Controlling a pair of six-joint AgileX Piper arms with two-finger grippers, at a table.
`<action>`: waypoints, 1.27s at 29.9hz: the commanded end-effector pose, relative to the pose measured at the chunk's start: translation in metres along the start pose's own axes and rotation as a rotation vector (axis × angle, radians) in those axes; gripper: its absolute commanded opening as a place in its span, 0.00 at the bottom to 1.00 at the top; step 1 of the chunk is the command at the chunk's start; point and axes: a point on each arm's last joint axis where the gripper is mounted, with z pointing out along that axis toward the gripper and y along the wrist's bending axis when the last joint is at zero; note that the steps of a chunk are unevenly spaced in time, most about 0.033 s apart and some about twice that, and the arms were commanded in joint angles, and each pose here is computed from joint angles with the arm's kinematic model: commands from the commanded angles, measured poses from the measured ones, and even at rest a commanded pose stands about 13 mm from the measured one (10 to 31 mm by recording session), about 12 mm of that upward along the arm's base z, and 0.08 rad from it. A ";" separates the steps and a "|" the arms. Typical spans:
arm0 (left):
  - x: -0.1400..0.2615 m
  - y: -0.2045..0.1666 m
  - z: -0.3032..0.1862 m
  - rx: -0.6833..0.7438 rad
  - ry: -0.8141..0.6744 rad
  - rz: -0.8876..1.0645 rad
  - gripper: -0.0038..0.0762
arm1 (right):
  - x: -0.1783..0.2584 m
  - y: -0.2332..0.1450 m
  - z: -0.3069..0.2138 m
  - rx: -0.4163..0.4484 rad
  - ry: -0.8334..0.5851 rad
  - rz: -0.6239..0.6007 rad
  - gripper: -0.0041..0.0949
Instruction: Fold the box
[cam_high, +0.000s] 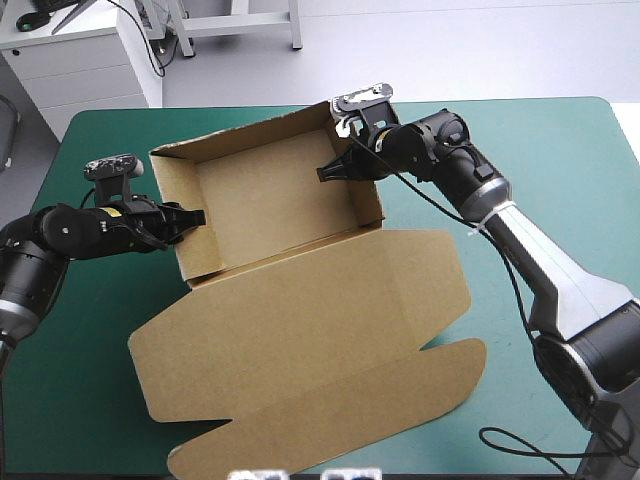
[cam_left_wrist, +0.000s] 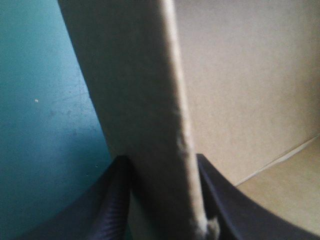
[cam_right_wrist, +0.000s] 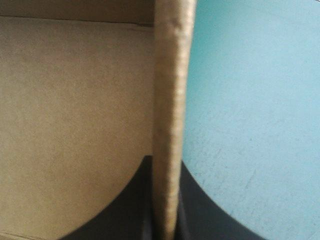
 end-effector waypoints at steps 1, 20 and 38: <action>-0.008 -0.005 0.000 0.026 -0.040 -0.023 0.34 | -0.019 0.008 -0.035 -0.035 -0.135 0.012 0.04; -0.030 -0.010 -0.009 0.003 -0.022 0.055 0.04 | 0.034 -0.001 -0.004 0.028 0.168 0.043 0.04; 0.008 -0.047 0.089 -0.096 0.313 0.266 0.04 | 0.081 -0.001 -0.005 0.042 0.363 0.199 0.04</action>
